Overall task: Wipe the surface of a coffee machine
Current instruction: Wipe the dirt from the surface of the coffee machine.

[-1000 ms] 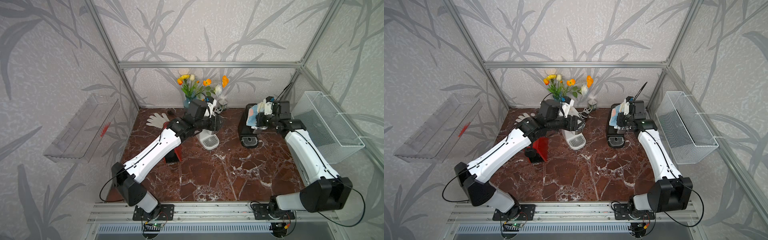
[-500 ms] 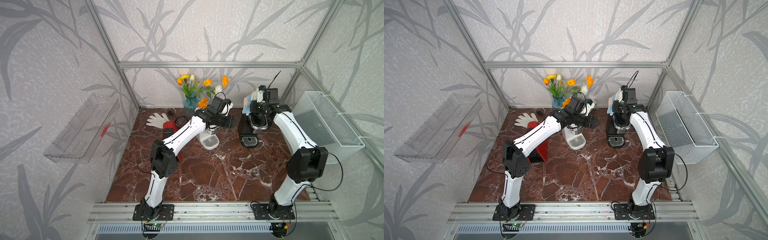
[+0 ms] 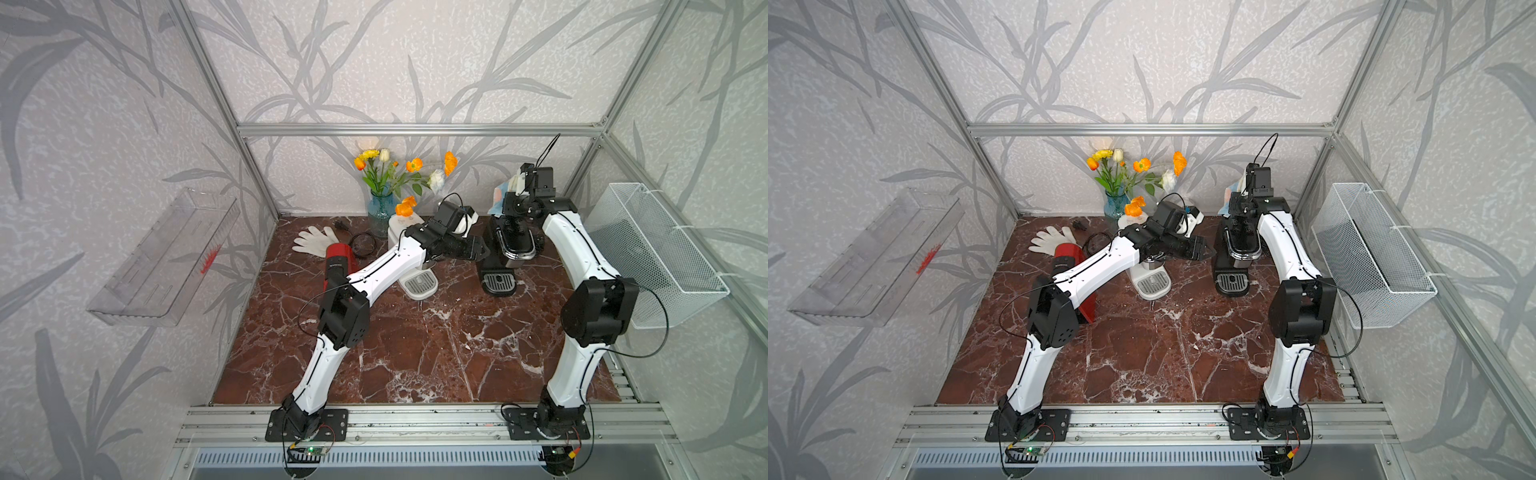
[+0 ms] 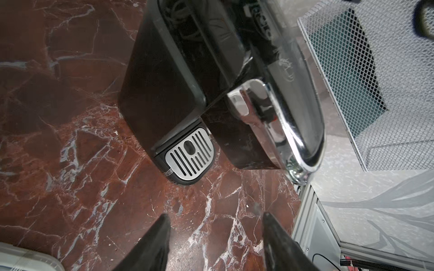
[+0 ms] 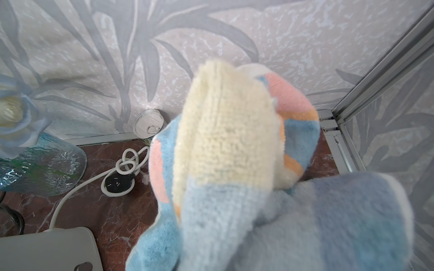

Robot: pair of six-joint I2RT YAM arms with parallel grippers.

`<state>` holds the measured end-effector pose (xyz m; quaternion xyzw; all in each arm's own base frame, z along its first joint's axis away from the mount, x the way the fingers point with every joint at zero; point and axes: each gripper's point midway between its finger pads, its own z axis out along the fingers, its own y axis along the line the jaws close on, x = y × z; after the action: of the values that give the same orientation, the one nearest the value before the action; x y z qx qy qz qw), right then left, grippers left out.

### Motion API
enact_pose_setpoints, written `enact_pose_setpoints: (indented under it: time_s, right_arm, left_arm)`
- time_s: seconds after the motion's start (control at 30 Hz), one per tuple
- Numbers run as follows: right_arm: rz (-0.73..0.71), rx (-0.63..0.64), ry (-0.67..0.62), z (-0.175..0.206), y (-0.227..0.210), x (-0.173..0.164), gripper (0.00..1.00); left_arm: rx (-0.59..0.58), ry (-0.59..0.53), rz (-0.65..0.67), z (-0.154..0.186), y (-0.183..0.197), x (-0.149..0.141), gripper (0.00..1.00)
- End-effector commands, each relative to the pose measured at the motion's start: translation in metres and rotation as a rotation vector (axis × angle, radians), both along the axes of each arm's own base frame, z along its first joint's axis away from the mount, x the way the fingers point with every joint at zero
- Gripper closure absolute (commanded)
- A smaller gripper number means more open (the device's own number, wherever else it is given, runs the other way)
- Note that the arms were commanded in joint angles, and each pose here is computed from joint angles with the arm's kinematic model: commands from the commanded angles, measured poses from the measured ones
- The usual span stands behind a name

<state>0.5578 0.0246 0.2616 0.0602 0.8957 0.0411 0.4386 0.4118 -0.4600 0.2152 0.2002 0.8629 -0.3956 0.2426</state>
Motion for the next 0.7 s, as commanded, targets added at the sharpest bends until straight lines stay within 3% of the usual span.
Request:
enact_pose_setpoints:
  time_s: [0.0, 0.27, 0.5, 0.67]
  right_arm:
    - [-0.015, 0.012, 0.258, -0.075, -0.011, -0.029, 1.0]
    - [0.122, 0.138, 0.289, -0.082, 0.019, -0.039, 1.0]
    - [0.191, 0.228, 0.346, -0.102, 0.038, -0.074, 1.0]
    - [0.26, 0.33, 0.312, -0.096, 0.056, -0.099, 1.0]
  left_arm:
    - [0.001, 0.028, 0.007, -0.007, -0.001, 0.006, 0.39]
    - [-0.007, 0.054, -0.021, -0.019, -0.013, 0.009, 0.39]
    - [-0.032, 0.024, -0.023, -0.012, -0.017, 0.013, 0.39]
    - [-0.032, 0.016, -0.026, -0.005, -0.015, 0.012, 0.39]
